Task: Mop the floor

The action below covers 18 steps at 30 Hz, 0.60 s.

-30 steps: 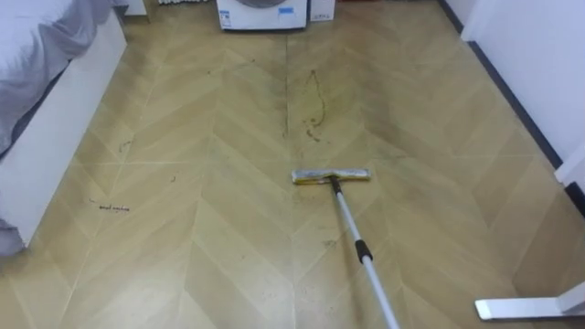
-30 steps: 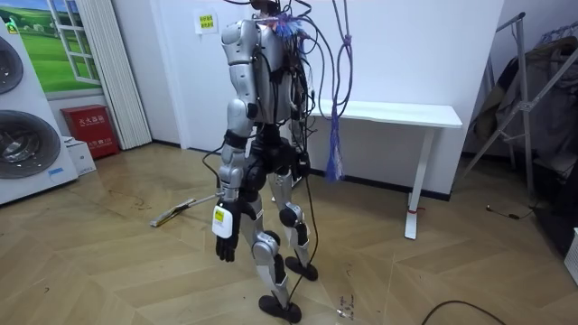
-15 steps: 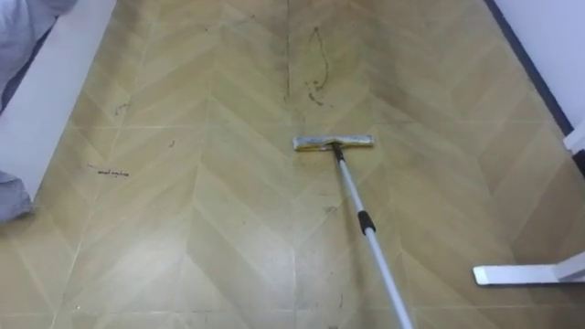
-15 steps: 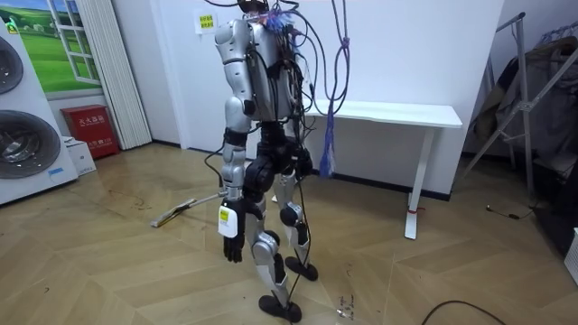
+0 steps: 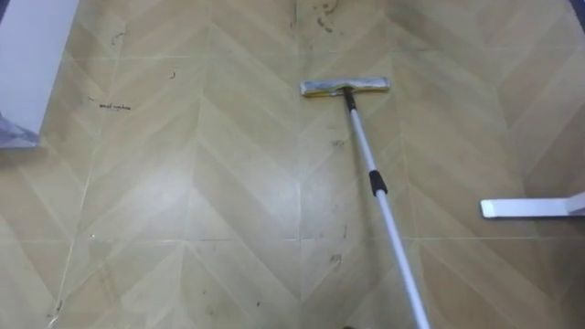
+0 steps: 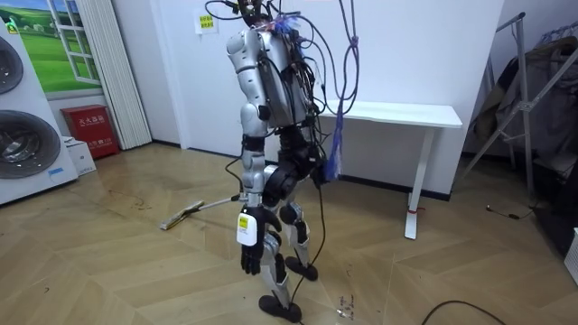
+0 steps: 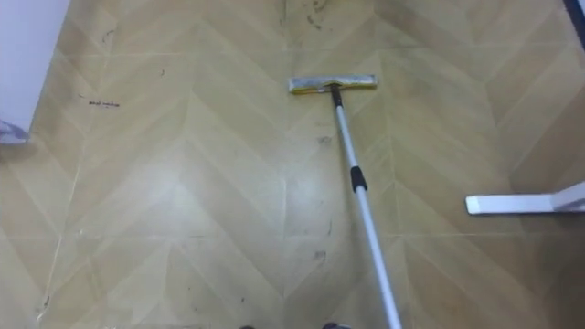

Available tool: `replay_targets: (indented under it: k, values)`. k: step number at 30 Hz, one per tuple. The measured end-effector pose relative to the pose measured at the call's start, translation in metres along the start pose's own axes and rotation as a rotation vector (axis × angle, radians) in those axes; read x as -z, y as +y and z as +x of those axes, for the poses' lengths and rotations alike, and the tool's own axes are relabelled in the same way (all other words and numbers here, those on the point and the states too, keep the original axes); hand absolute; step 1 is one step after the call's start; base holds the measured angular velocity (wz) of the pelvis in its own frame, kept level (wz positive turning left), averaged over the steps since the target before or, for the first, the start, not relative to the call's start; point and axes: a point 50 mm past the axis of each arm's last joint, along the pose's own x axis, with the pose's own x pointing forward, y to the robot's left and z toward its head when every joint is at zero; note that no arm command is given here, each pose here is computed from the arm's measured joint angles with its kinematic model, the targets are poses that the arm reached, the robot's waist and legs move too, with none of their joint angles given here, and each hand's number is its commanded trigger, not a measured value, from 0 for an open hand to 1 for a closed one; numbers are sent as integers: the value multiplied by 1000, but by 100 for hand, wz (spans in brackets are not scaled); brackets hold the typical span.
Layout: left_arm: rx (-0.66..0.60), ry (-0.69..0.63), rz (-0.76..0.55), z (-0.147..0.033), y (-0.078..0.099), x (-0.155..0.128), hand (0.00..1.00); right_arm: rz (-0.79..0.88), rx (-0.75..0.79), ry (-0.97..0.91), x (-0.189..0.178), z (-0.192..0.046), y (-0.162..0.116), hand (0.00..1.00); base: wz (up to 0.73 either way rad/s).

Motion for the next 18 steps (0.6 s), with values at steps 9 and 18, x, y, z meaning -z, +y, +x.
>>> replay_targets:
  k: [9,18]
  values:
    - [8,12,-68,-1,-7,0,0,39,37,-4,-2,0,-3,100,13]
    - [28,44,-167,-1,-8,10,0,62,109,-283,-127,-33,-54,100,-26]
